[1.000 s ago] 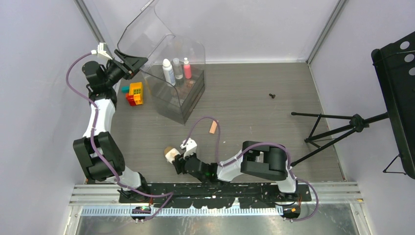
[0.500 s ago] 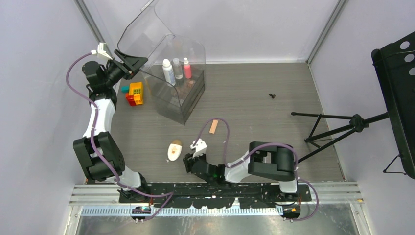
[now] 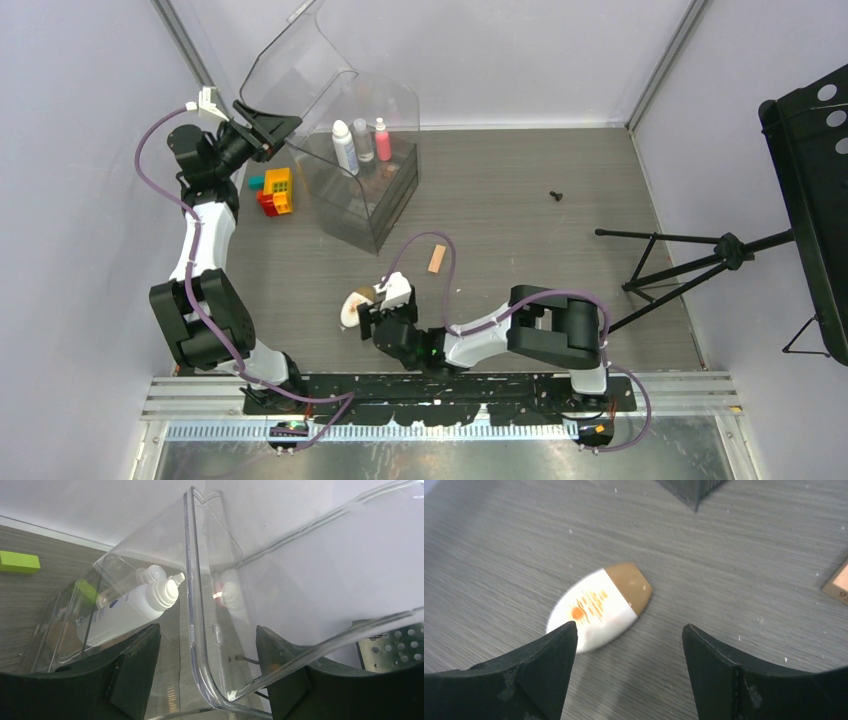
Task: Organize the makeup
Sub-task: Move the makeup to the center of the board.
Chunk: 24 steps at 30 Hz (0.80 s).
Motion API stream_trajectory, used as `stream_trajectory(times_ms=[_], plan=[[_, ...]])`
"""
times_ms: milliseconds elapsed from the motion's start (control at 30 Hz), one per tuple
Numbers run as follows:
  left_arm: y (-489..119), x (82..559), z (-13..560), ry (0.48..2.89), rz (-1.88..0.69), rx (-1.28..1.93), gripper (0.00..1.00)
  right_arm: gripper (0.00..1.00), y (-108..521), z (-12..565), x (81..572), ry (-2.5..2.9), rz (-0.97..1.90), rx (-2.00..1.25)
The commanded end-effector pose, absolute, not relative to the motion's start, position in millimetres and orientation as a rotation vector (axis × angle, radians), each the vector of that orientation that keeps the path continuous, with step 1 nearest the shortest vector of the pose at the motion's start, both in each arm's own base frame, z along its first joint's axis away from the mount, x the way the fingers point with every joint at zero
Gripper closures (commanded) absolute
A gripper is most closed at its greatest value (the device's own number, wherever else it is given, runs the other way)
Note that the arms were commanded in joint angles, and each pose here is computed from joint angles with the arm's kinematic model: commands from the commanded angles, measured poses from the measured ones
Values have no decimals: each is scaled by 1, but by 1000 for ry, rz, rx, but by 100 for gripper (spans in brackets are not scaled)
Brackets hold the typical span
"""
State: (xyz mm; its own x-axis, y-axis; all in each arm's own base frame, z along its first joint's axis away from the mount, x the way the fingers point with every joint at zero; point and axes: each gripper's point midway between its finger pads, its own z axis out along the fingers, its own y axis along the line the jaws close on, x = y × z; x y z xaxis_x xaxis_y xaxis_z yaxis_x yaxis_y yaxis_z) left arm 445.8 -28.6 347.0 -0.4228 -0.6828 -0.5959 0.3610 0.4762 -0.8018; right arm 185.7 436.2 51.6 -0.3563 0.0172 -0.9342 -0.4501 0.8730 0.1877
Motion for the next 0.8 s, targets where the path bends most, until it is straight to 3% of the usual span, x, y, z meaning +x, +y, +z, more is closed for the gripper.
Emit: stream_trajectory(times_ms=[0, 300, 767], plan=[[-30, 443, 362, 1582, -1194, -221, 27, 18, 455, 97, 202, 1789, 542, -162], [-30, 443, 362, 1581, -1193, -217, 27, 16, 482, 86, 228, 1808, 364, -145], [-30, 443, 361, 1575, -1202, -217, 27, 17, 463, 44, 235, 1852, 119, -259]])
